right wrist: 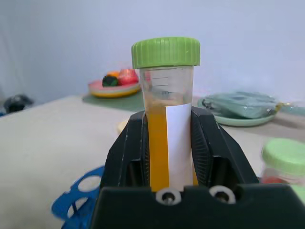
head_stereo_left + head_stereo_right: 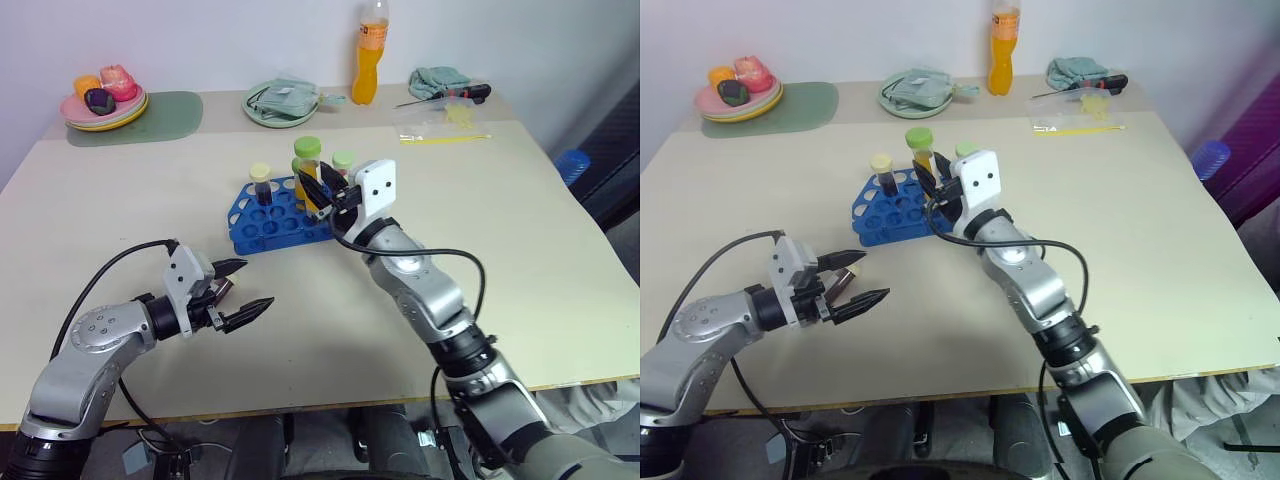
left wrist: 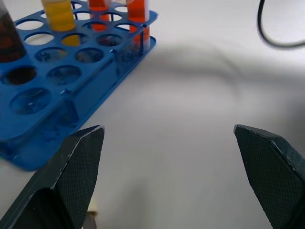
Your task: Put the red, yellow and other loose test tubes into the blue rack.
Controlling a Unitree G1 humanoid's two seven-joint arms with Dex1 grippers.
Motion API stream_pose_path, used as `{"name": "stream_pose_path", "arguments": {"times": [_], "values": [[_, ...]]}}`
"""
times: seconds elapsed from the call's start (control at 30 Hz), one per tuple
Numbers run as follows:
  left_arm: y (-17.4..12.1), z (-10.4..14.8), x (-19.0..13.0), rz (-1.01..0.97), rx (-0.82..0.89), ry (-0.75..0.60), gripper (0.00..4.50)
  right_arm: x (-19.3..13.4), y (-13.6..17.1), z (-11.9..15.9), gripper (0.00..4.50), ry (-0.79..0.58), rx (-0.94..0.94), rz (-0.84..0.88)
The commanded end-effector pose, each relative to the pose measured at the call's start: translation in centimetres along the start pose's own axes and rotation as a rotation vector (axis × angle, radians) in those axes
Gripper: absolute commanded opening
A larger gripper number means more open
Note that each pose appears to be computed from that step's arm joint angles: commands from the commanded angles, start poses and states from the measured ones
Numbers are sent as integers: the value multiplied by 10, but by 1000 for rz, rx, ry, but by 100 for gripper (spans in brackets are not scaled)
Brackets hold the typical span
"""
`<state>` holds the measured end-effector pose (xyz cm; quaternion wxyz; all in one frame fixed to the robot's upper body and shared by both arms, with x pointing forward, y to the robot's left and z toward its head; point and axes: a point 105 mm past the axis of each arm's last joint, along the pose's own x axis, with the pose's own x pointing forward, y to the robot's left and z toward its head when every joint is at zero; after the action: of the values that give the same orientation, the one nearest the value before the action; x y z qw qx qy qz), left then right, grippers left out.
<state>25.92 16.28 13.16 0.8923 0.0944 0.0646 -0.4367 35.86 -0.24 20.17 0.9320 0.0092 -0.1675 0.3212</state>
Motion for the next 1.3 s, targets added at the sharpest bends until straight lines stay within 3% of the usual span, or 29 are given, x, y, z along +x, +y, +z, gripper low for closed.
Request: {"name": "stream_pose_path", "arguments": {"times": [0.03,0.43,1.27,1.3], "values": [[1,10,-3,12,23,-25,450,1,-1,11,73,-88,-24,2],[-1,10,-4,19,18,-26,450,3,-6,-15,73,-93,-106,-38],[-2,11,-4,18,16,-27,450,4,-6,-41,73,-46,-26,-29],[-1,11,-4,20,17,-27,450,3,-4,-39,123,-52,-12,-14]]}}
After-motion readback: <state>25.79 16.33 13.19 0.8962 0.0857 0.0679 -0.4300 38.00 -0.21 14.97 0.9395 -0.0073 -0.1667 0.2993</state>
